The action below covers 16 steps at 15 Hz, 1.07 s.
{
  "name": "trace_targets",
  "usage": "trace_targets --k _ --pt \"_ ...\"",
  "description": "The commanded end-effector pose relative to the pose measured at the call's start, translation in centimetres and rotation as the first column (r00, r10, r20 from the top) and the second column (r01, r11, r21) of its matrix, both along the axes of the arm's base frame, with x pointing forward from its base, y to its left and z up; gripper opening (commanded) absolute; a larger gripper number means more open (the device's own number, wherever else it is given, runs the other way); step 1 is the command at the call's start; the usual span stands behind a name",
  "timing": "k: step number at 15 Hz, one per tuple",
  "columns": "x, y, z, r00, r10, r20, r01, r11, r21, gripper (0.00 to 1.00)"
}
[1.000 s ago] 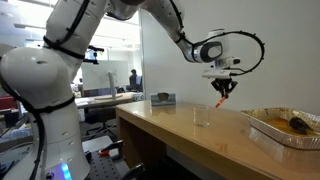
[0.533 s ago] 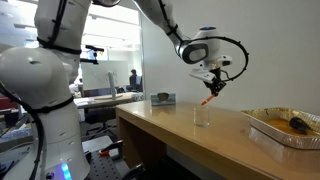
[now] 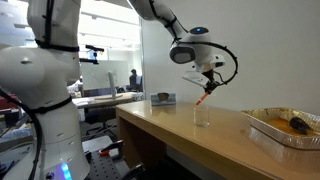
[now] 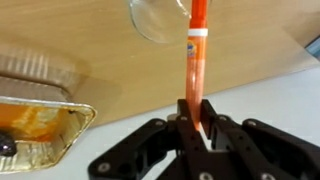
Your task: Put the marker in the glass
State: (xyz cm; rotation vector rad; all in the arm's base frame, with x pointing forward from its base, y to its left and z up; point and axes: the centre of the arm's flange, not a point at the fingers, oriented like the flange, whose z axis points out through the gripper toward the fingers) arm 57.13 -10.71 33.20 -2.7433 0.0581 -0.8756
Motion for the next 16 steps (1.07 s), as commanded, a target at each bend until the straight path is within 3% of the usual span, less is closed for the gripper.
trace_targets --k 1,16 --pt "-1.7 -0.6 -1.0 0.999 0.009 0.039 -0.008 1.0 -0.021 0.04" --pt "-3.0 -0.8 -3.3 0.998 0.044 0.049 -0.041 0.997 -0.061 0.04"
